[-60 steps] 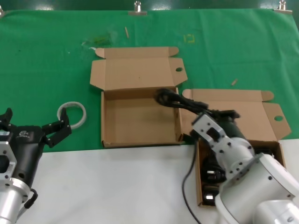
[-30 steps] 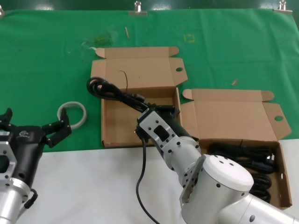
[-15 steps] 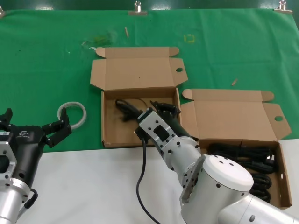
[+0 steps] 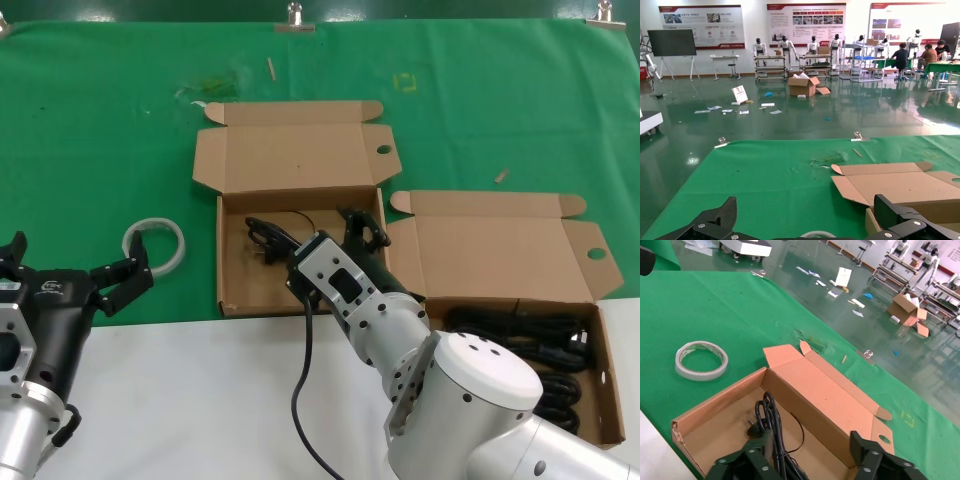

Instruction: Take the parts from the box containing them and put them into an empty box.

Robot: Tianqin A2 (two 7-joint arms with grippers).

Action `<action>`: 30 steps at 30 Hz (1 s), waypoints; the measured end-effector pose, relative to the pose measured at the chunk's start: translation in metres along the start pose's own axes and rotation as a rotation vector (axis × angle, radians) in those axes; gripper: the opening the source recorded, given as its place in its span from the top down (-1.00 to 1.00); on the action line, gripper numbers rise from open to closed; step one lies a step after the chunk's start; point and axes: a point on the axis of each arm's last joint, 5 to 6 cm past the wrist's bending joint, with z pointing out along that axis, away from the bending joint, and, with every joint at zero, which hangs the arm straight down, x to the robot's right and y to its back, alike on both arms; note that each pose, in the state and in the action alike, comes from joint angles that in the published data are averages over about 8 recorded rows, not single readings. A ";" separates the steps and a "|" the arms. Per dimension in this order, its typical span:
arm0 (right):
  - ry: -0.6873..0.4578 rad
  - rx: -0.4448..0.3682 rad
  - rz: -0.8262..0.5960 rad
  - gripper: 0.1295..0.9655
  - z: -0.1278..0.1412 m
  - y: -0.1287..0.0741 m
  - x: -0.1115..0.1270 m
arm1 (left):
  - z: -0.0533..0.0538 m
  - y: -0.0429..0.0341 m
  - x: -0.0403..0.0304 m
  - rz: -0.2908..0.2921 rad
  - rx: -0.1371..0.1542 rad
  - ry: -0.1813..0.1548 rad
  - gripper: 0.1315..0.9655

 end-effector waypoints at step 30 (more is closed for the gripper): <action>0.127 0.139 0.277 -0.90 -0.009 0.022 0.030 | 0.000 0.0000 0.0000 0.000 0.000 0.000 -1.00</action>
